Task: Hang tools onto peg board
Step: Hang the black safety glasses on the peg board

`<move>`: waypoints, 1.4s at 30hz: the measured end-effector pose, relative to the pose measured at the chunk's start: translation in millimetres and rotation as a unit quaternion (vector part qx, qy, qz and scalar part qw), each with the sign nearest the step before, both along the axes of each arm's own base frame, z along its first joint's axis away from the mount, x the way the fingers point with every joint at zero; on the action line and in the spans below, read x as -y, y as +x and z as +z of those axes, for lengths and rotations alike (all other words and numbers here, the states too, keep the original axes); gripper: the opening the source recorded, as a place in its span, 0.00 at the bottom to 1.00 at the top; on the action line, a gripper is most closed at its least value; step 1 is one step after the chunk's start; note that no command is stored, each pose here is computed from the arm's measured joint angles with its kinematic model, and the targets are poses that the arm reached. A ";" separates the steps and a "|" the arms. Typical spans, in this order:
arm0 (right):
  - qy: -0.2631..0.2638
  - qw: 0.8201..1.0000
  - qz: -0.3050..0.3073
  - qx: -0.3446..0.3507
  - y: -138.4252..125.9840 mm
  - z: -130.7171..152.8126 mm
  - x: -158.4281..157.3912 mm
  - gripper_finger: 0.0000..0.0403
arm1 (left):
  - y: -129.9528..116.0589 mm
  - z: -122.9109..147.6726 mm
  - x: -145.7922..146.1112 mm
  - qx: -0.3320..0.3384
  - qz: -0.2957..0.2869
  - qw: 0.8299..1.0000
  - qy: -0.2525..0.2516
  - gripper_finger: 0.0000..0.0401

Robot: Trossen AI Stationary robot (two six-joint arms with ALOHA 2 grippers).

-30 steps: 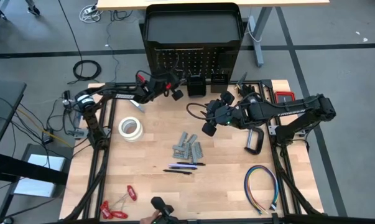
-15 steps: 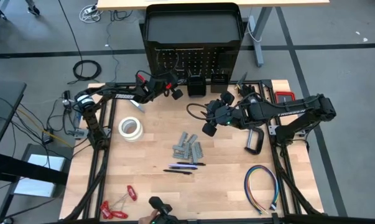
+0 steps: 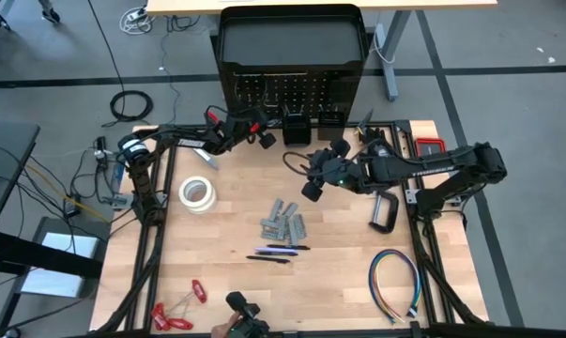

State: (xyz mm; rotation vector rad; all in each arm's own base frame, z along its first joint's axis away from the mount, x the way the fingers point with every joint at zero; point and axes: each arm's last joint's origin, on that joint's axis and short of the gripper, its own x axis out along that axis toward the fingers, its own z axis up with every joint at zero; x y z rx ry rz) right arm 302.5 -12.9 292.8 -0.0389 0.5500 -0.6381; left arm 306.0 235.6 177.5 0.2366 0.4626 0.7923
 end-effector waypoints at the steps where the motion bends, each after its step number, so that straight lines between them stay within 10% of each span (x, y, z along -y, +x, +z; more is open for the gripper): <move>1: 0.002 1.000 -0.007 0.002 -0.2 -0.5 3.2 0.42 | 0.1 0.1 0.1 0.000 0.000 1.000 0.000 0.15; 18: -0.008 0.999 -0.043 0.019 -0.3 0.4 27.1 0.42 | 5.9 45.2 51.6 0.000 -0.014 1.000 -0.008 0.15; 29: -0.015 0.988 -0.047 0.147 -2.5 -46.6 25.1 0.42 | -70.0 138.3 151.6 0.126 -0.099 0.986 -0.035 0.15; 42: -0.119 0.989 -0.069 0.051 98.9 -83.4 11.7 0.53 | -137.5 135.3 208.4 0.217 -0.188 0.956 -0.063 0.15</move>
